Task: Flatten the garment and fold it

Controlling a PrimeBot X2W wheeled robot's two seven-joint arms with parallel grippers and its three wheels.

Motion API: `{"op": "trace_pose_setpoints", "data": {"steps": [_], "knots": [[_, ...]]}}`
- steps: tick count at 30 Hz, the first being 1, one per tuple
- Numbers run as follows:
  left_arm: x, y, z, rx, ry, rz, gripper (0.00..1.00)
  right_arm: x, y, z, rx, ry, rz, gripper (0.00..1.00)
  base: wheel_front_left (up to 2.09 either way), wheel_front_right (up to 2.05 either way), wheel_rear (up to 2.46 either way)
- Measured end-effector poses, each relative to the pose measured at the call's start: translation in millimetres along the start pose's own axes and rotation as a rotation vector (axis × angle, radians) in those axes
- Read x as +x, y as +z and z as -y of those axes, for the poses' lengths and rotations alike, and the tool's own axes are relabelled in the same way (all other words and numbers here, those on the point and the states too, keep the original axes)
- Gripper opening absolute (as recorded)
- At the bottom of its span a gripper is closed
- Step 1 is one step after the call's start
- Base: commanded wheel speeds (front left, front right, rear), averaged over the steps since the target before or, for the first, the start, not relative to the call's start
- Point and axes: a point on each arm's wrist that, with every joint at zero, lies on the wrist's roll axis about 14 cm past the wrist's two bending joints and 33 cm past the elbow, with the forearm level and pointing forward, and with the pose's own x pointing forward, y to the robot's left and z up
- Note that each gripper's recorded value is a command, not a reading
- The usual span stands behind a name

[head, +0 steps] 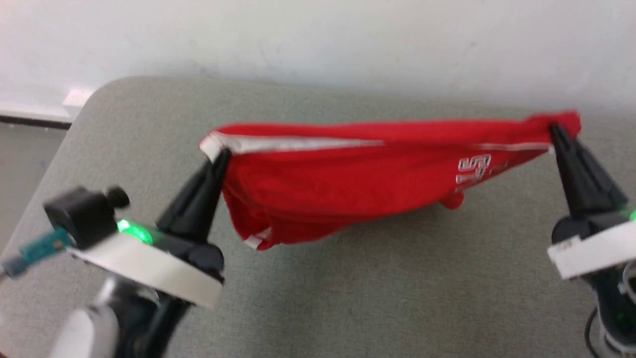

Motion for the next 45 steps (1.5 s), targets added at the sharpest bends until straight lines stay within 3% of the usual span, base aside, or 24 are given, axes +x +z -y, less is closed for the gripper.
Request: {"op": "trace_pose_setpoints", "data": {"steps": [6, 13, 23, 32, 38, 45], "knots": [[23, 68, 29, 0.088, -0.106, 0.092, 0.0, 11, 74, -41, -0.058, 0.119, 0.132, 0.0, 0.0, 0.0, 0.0], [54, 103, 40, 0.163, -0.139, 0.074, 0.0, 18, 113, -54, -0.101, 0.151, 0.143, 0.0, 0.0, 0.0, 0.0], [117, 71, 30, 0.16, -0.138, -0.08, 0.0, 68, 94, -23, -0.13, 0.072, -0.007, 0.0, 0.0, 0.0, 0.0], [218, 102, 26, 0.276, -0.162, 0.101, 0.0, 162, 118, 4, -0.301, -0.03, 0.044, 0.0, 0.0, 0.0, 0.0], [278, 79, 11, 0.271, -0.183, 0.153, 0.0, 216, 100, 48, -0.345, -0.116, 0.032, 0.0, 0.0, 0.0, 0.0], [329, 14, -19, 0.231, -0.194, 0.176, 0.0, 261, 39, 102, -0.404, -0.185, -0.034, 0.0, 0.0, 0.0, 0.0]]}}
